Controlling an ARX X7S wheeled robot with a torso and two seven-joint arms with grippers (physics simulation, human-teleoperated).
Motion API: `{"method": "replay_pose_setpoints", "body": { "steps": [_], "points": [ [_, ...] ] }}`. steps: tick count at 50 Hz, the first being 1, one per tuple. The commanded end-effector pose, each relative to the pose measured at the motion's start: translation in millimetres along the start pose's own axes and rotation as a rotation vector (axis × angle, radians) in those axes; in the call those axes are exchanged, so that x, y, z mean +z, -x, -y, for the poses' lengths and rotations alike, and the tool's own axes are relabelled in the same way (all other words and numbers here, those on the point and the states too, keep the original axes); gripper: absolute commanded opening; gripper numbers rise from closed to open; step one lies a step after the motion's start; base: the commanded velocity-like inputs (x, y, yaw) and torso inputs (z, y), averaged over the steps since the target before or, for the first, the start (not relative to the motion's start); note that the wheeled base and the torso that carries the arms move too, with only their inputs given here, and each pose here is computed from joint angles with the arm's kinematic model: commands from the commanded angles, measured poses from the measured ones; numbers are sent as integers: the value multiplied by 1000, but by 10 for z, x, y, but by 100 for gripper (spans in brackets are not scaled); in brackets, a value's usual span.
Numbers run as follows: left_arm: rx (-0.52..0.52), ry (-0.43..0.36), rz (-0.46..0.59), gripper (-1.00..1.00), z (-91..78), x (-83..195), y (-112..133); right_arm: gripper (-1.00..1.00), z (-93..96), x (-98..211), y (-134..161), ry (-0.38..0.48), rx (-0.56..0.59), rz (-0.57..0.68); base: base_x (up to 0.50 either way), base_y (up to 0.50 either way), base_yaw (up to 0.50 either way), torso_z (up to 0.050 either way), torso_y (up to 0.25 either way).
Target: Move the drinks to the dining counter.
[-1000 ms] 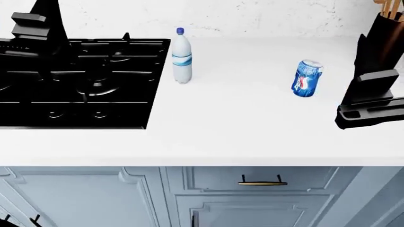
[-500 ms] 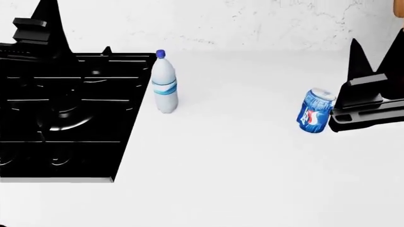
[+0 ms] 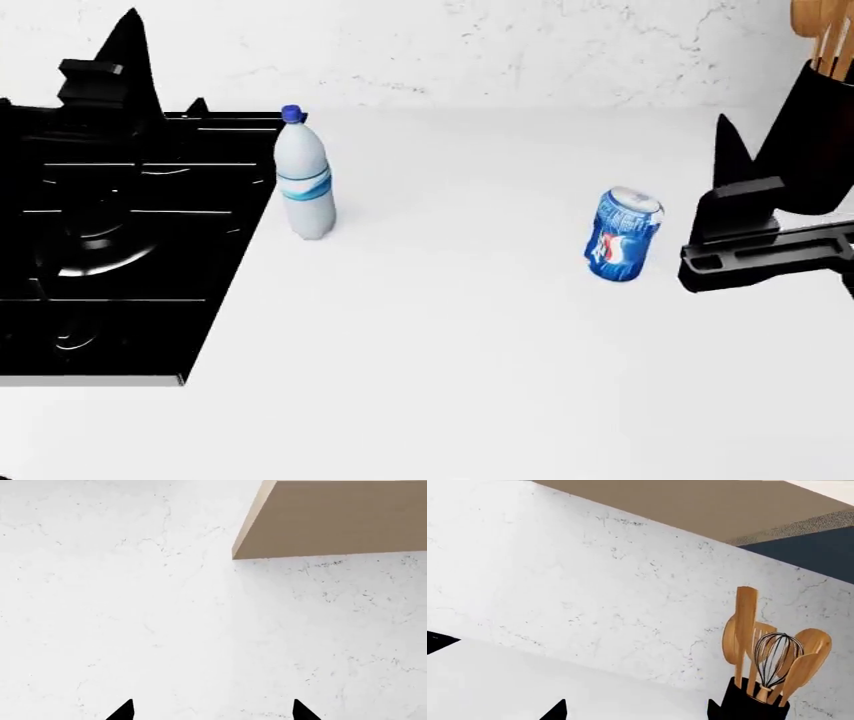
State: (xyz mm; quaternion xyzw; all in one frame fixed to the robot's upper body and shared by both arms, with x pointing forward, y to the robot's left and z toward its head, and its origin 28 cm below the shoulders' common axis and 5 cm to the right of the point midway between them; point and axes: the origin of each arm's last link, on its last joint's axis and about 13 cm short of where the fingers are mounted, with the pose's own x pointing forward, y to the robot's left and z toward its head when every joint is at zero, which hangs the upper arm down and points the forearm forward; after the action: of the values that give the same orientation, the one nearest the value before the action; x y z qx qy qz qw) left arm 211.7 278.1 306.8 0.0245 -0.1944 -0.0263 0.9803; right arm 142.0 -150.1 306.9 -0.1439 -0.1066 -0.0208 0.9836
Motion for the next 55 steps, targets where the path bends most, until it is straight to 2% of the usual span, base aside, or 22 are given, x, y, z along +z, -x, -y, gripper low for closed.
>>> {"method": "replay_pose_setpoints", "body": {
  "steps": [1, 2, 3, 5, 7, 11, 13, 15, 17, 24, 38, 46, 55],
  "points": [
    [-88, 76, -219, 100, 58, -202, -88, 100, -74, -101, -68, -45, 87, -160, 0, 0, 0, 0, 0],
    [-118, 91, -253, 100, 83, -250, -91, 100, -104, -144, -71, -49, 123, -195, 0, 0, 0, 0, 0],
    [-129, 51, -275, 100, 103, -291, -94, 100, -120, -164, -69, -66, 149, -221, 0, 0, 0, 0, 0],
    [-166, 66, -322, 100, 131, -351, -108, 100, -131, -197, -83, -59, 137, -249, 0, 0, 0, 0, 0],
    [-153, 64, -325, 100, 143, -379, -123, 100, -146, -255, -93, -28, 130, -285, 0, 0, 0, 0, 0],
    [-152, 68, -343, 100, 151, -395, -149, 100, -141, -294, -93, -62, 149, -328, 0, 0, 0, 0, 0],
    [-153, 76, -374, 100, 164, -417, -139, 100, -160, -337, -88, -44, 165, -354, 0, 0, 0, 0, 0],
    [-167, 94, -382, 100, 175, -430, -132, 100, -165, -348, -88, -75, 189, -367, 0, 0, 0, 0, 0],
    [-183, 112, -408, 100, 190, -462, -128, 100, -168, -391, -95, -56, 183, -384, 0, 0, 0, 0, 0],
    [-177, 91, -407, 100, 199, -475, -136, 100, -154, -418, -92, -54, 171, -400, 0, 0, 0, 0, 0],
    [-175, 66, -408, 100, 193, -501, -139, 100, -119, -664, -307, -107, 118, -458, 0, 0, 0, 0, 0],
    [-172, 62, -406, 100, 183, -503, -126, 100, -143, -818, -568, -198, 118, -463, 0, 0, 0, 0, 0],
    [-174, 64, -409, 100, 192, -525, -142, 100, -122, -858, -778, -201, 109, -486, 0, 0, 0, 0, 0]
  ]
}}
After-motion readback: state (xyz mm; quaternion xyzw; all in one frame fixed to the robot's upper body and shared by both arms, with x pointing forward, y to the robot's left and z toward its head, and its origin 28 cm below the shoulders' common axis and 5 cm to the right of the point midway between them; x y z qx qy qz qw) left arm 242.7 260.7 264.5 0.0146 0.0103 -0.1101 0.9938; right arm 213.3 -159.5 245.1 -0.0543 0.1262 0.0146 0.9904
